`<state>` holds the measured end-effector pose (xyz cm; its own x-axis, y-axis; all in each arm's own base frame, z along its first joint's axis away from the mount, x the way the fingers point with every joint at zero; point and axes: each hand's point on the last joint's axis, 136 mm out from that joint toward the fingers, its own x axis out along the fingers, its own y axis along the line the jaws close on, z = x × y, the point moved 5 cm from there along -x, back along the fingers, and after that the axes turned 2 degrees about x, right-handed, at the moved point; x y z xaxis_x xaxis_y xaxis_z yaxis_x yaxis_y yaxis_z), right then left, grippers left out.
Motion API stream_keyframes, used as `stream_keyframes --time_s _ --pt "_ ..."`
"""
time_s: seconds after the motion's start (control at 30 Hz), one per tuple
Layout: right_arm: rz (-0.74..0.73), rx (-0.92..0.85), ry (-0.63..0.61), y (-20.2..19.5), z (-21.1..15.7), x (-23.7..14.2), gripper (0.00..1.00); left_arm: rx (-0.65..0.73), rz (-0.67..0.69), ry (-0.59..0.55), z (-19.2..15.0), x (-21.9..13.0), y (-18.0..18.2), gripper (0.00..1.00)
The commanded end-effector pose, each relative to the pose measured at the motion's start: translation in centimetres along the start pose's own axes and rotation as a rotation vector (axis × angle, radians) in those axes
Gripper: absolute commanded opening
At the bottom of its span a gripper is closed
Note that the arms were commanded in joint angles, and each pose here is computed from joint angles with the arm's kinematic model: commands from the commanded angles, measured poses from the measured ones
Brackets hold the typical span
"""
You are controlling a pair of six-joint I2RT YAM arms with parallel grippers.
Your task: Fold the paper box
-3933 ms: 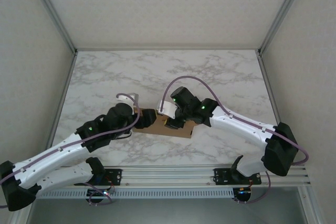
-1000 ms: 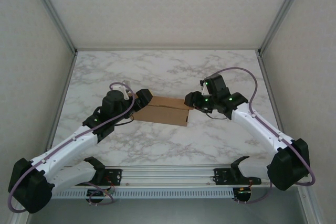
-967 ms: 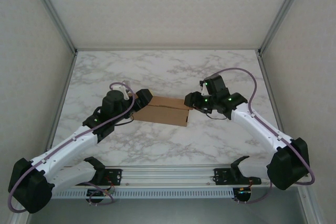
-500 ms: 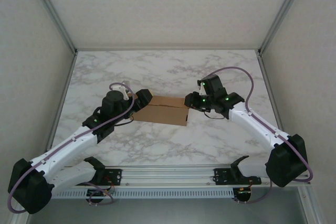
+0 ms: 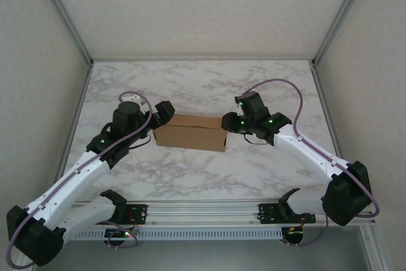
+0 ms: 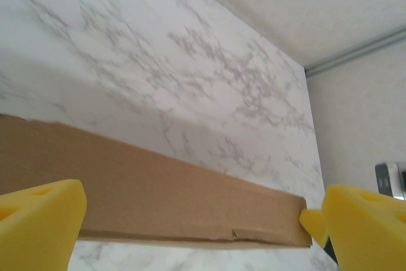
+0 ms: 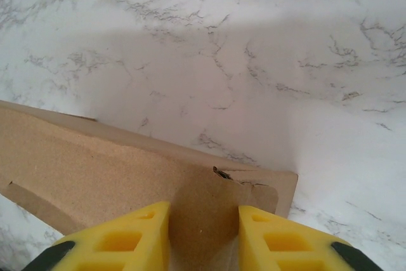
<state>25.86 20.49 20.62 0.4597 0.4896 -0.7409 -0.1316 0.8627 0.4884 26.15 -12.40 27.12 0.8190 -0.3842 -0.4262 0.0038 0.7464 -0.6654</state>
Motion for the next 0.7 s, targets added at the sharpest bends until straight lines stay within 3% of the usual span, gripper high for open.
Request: stream_keyframes --time_s 0.0,0.4,0.67 --pt "-0.182 -0.027 0.145 -3.5 -3.6 1.1 0.3 0.033 0.079 -0.045 1.3 -0.9 1.5 0.95" --pt "-0.176 -0.034 0.138 -3.5 -4.1 1.1 0.29 -0.004 0.078 -0.018 1.1 2.0 3.4 0.95" --pt "-0.156 -0.028 0.134 -3.4 -4.3 1.0 0.29 -0.1 0.017 0.062 -1.7 3.4 4.6 0.94"
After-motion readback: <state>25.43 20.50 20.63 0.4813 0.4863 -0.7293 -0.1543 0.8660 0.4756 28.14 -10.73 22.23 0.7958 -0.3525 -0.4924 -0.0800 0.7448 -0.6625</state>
